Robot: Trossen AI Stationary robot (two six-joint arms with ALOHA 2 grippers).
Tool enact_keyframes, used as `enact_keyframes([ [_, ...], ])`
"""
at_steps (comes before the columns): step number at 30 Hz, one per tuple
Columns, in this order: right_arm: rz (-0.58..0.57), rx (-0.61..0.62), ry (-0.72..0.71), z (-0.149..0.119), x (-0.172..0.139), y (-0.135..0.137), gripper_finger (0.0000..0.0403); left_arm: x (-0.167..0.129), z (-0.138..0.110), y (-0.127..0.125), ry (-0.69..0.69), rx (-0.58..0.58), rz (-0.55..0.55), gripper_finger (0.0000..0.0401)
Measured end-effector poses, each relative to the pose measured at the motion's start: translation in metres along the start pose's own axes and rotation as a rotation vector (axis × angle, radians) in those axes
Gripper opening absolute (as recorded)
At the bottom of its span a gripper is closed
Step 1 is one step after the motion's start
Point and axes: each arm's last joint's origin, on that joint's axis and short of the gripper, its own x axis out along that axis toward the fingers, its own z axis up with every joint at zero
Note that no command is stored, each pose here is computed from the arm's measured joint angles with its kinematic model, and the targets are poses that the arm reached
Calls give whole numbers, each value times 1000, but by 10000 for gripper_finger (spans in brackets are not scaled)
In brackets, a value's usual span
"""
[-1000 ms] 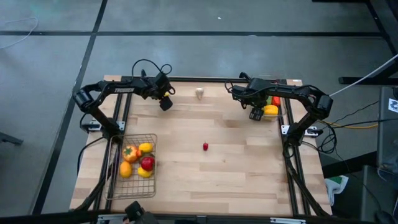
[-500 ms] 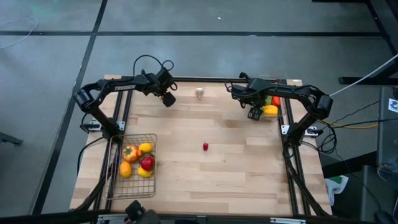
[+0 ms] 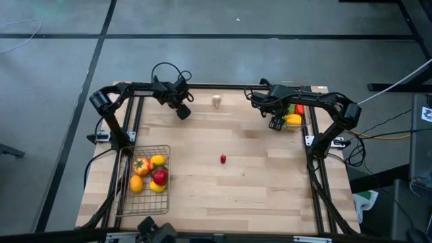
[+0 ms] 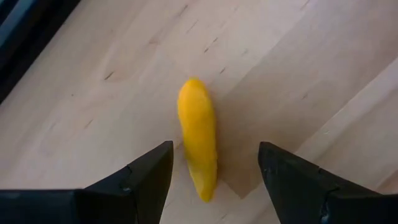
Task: Sort produce into baskets
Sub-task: Put the yellow corn into the transparent bin
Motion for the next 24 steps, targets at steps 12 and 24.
enact_keyframes([
  [12, 50, -2, 5, -1, 0, 1, 257, 1, -1, 1, 5, -16, -66, 124],
  [24, 81, 5, -28, -22, -16, -3, 257, 2, -1, 0, 5, -38, -88, 52],
])
